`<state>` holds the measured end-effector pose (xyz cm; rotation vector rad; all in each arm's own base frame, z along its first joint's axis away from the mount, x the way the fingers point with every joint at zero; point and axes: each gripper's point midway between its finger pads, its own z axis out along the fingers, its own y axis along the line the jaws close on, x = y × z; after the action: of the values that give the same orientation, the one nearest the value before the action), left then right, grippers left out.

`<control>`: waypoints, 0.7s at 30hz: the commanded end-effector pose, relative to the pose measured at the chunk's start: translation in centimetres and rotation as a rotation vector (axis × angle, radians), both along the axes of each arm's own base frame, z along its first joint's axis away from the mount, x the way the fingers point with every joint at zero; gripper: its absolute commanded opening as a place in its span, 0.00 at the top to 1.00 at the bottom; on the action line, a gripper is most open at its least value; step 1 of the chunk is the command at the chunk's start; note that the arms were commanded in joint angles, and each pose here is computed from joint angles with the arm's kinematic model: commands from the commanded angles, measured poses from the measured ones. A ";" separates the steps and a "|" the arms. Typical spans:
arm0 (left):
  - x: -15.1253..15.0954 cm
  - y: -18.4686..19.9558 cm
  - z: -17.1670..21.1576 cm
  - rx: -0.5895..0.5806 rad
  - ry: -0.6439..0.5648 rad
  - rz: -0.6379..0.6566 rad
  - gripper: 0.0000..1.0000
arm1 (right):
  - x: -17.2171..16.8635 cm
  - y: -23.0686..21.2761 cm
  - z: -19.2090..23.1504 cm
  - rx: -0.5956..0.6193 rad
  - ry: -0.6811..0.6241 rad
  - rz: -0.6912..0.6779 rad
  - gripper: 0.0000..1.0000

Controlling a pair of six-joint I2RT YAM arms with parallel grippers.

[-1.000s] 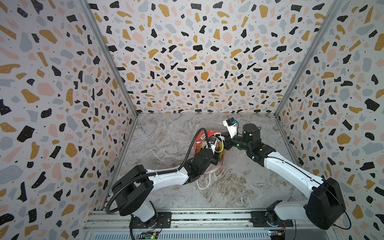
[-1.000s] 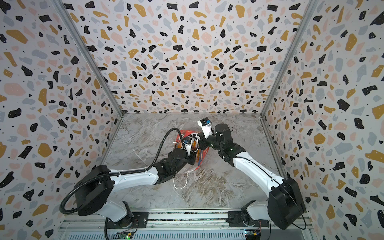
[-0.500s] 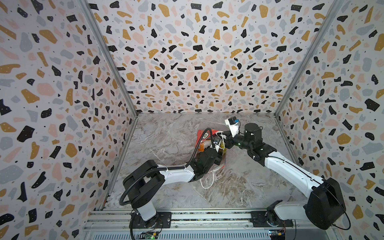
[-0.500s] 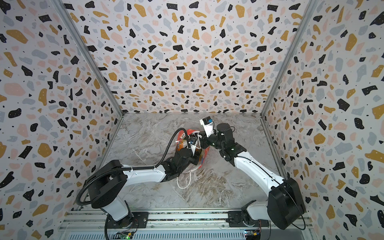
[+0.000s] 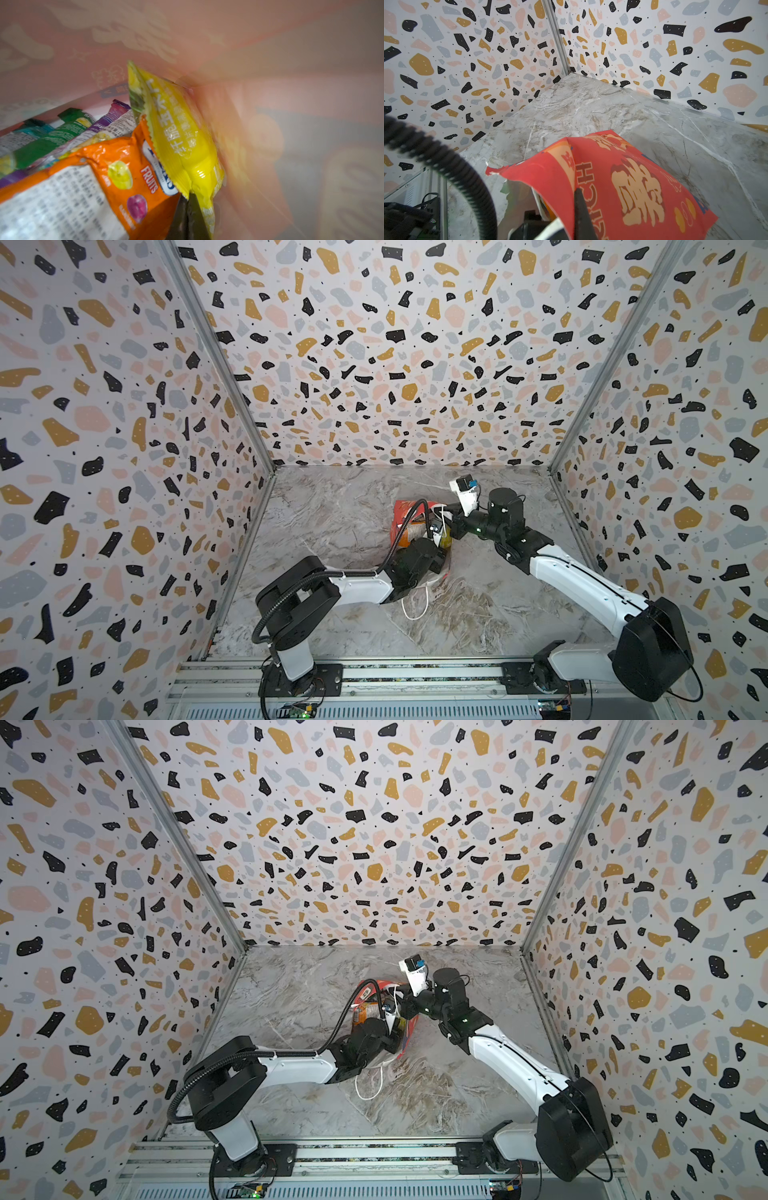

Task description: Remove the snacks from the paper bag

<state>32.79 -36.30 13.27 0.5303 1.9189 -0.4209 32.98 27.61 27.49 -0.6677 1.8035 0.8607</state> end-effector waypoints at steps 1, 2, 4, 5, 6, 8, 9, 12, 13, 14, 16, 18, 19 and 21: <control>0.8 0.8 1.9 -0.024 -0.025 0.034 1.00 | -0.4 -0.6 4.3 0.080 -0.105 -0.013 1.00; 0.7 0.9 2.3 -0.030 -0.030 0.032 1.00 | -0.3 -0.7 4.3 0.081 -0.105 -0.020 1.00; 0.5 1.0 3.3 -0.046 -0.039 0.028 1.00 | -0.2 -0.8 4.2 0.082 -0.102 -0.026 1.00; 0.4 1.1 3.7 -0.053 -0.044 0.025 1.00 | -0.2 -0.8 4.2 0.083 -0.101 -0.029 1.00; 0.2 1.2 4.2 -0.061 -0.049 0.022 1.00 | -0.1 -0.9 4.2 0.083 -0.099 -0.032 1.00; 0.0 1.4 5.3 -0.076 -0.063 0.012 1.00 | -0.1 -1.0 4.2 0.085 -0.098 -0.036 1.00; -0.2 1.5 5.7 -0.084 -0.069 0.010 1.00 | -0.1 -1.1 4.2 0.086 -0.100 -0.039 1.00; -0.7 1.8 7.0 -0.111 -0.083 -0.006 1.00 | 0.1 -1.2 4.1 0.087 -0.100 -0.048 1.00; -0.9 1.9 7.4 -0.121 -0.087 -0.010 1.00 | 0.2 -1.2 4.0 0.085 -0.096 -0.050 1.00; -1.2 1.9 7.8 -0.127 -0.089 -0.019 1.00 | 0.3 -1.2 3.9 0.084 -0.092 -0.052 1.00; -1.6 2.2 8.6 -0.145 -0.099 -0.029 1.00 | 0.6 -1.3 3.7 0.083 -0.089 -0.058 1.00; -1.9 2.5 9.4 -0.159 -0.109 -0.034 1.00 | 0.8 -1.4 3.5 0.084 -0.083 -0.063 1.00; -2.1 2.7 9.7 -0.162 -0.114 -0.038 1.00 | 0.9 -1.4 3.5 0.086 -0.082 -0.065 1.00; -2.4 2.9 10.2 -0.167 -0.121 -0.046 1.00 | 1.1 -1.5 3.3 0.086 -0.075 -0.069 1.00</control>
<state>30.46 -33.96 21.70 0.4915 1.7912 -0.5455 33.56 26.93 27.60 -0.6188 1.8033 0.8572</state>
